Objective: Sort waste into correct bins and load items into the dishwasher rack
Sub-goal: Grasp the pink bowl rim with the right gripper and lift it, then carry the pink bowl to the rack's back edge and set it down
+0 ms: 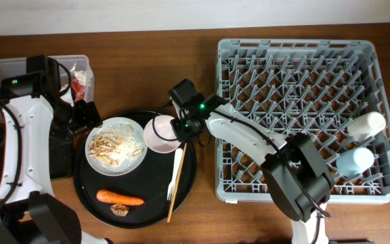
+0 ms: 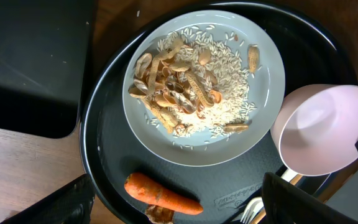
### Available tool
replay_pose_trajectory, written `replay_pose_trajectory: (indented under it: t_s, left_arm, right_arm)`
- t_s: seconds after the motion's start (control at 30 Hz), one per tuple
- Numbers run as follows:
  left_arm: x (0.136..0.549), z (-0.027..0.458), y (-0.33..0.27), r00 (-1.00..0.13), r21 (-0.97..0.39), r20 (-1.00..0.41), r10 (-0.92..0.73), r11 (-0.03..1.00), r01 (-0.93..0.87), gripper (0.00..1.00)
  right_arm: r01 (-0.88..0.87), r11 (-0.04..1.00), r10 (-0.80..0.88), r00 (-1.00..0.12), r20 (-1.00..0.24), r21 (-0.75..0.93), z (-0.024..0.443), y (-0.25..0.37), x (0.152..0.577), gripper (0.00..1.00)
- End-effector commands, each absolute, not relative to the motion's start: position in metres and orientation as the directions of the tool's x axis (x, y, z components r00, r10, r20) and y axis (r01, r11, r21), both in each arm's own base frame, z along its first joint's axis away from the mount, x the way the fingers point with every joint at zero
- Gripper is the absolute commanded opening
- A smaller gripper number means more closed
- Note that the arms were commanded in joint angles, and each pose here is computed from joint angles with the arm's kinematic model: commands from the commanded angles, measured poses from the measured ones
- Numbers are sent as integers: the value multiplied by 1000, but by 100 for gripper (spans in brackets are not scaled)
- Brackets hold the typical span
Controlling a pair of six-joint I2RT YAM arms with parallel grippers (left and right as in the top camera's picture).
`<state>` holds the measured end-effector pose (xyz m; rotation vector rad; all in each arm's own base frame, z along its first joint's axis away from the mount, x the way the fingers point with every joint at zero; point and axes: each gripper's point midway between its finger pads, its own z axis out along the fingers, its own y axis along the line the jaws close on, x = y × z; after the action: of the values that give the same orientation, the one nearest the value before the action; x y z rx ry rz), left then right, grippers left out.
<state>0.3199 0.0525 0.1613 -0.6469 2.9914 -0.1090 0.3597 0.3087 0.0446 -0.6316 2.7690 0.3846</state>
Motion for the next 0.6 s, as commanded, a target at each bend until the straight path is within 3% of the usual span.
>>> replay_pose_trajectory:
  t_s: [0.0, 0.07, 0.17, 0.3, 0.43, 0.57]
  left_arm:
    - [320, 167, 55, -900, -84, -82, -427, 903, -421, 85]
    - [320, 167, 55, -900, -84, -82, -427, 903, -421, 85]
    - [320, 166, 55, -900, -84, -82, -427, 903, -421, 85]
    - [320, 167, 55, -900, -84, -82, -427, 903, -421, 85]
    - [320, 167, 55, -900, -84, -83, -427, 903, -421, 85]
    - [322, 167, 56, -900, -86, -90, -427, 903, -420, 86]
  right_arm:
    - [-456, 867, -390, -872, -295, 202, 35, 314, 357, 12]
    - [-455, 867, -391, -874, -290, 203, 33, 314, 356, 4]
    - [-456, 866, -385, -870, -309, 205, 41, 315, 359, 4]
    - [-424, 901, -354, -838, -416, 87, 104, 297, 383, 4]
    - [-175, 971, -237, -789, -567, -163, 229, 194, 413, 4]
    - [154, 917, -127, -762, -635, -369, 288, 68, 411, 4]
